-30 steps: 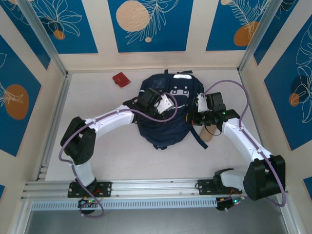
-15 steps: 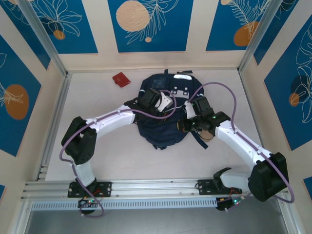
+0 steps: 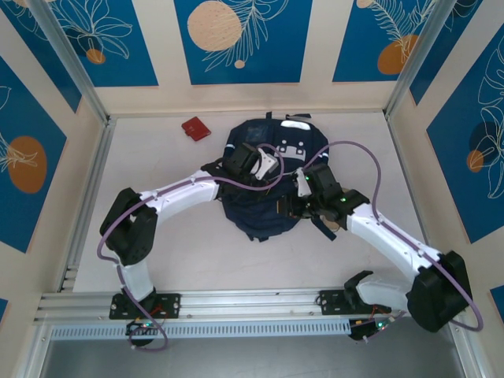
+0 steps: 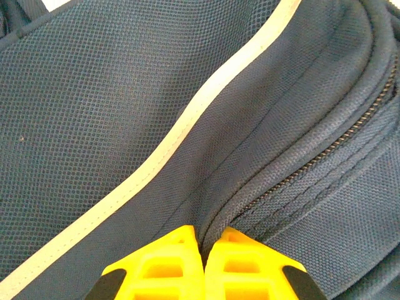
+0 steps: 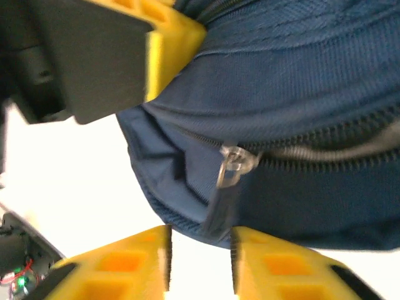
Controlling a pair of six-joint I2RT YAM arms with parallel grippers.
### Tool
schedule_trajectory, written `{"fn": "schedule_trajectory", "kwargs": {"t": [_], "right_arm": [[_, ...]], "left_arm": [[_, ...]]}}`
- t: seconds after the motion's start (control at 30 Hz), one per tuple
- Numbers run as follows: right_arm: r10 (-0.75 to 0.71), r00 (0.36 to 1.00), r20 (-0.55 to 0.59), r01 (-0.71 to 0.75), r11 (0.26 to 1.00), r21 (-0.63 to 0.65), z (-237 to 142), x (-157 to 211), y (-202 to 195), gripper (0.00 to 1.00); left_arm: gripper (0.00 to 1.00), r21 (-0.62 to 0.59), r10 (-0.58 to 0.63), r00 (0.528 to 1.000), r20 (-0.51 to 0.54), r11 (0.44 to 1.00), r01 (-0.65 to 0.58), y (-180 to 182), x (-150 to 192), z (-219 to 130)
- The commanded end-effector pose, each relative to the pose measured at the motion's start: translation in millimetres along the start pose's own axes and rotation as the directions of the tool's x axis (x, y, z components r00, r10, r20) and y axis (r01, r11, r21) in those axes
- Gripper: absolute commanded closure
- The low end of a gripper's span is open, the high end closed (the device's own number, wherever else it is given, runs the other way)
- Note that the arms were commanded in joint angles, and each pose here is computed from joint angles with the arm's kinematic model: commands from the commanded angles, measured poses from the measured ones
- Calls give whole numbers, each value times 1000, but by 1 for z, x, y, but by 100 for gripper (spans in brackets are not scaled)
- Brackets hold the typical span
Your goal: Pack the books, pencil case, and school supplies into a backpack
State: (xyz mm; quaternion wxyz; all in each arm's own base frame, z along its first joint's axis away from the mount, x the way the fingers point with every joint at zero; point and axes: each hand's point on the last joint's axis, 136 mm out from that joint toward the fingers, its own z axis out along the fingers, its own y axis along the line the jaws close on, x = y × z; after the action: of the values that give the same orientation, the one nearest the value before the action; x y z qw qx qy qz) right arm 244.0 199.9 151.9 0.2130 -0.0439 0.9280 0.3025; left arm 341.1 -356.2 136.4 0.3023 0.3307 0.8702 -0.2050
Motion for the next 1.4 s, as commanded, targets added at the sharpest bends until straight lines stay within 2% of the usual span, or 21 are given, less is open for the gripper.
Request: {"fn": "schedule_trajectory", "kwargs": {"t": [0.0, 0.13, 0.3, 0.5, 0.9, 1.1, 1.3, 1.37], "right_arm": [[93, 994, 51, -87, 990, -108, -27, -10, 11, 54], [276, 958, 81, -263, 954, -142, -38, -28, -3, 38], [415, 908, 59, -396, 895, -203, -34, -46, -4, 33], [437, 899, 3, -420, 866, -273, -22, -64, 14, 35], [498, 867, -28, -488, 834, -257, -3, -66, 8, 41], [523, 847, -92, -527, 806, -271, 11, -71, 16, 45], [515, 849, -116, -522, 782, -341, 16, -76, 31, 64], [516, 850, -102, -514, 774, -370, 14, -79, 35, 70]], "left_arm": [[100, -24, -37, 993, 108, 999, 40, 20, -20, -19], [100, -5, 4, 993, 119, 1000, -3, 17, -16, -28], [100, 0, 20, 992, 126, 1000, -20, 15, -14, -35], [100, 2, 29, 992, 124, 1000, -29, 14, -10, -39], [100, 47, 34, 989, 145, 998, -41, 6, -11, -44], [100, 59, 8, 988, 154, 998, -17, 3, -13, -50], [59, 23, -130, 980, 153, 992, 128, 9, -11, -72], [51, 24, -193, 971, 143, 981, 191, 9, -4, -81]]}}
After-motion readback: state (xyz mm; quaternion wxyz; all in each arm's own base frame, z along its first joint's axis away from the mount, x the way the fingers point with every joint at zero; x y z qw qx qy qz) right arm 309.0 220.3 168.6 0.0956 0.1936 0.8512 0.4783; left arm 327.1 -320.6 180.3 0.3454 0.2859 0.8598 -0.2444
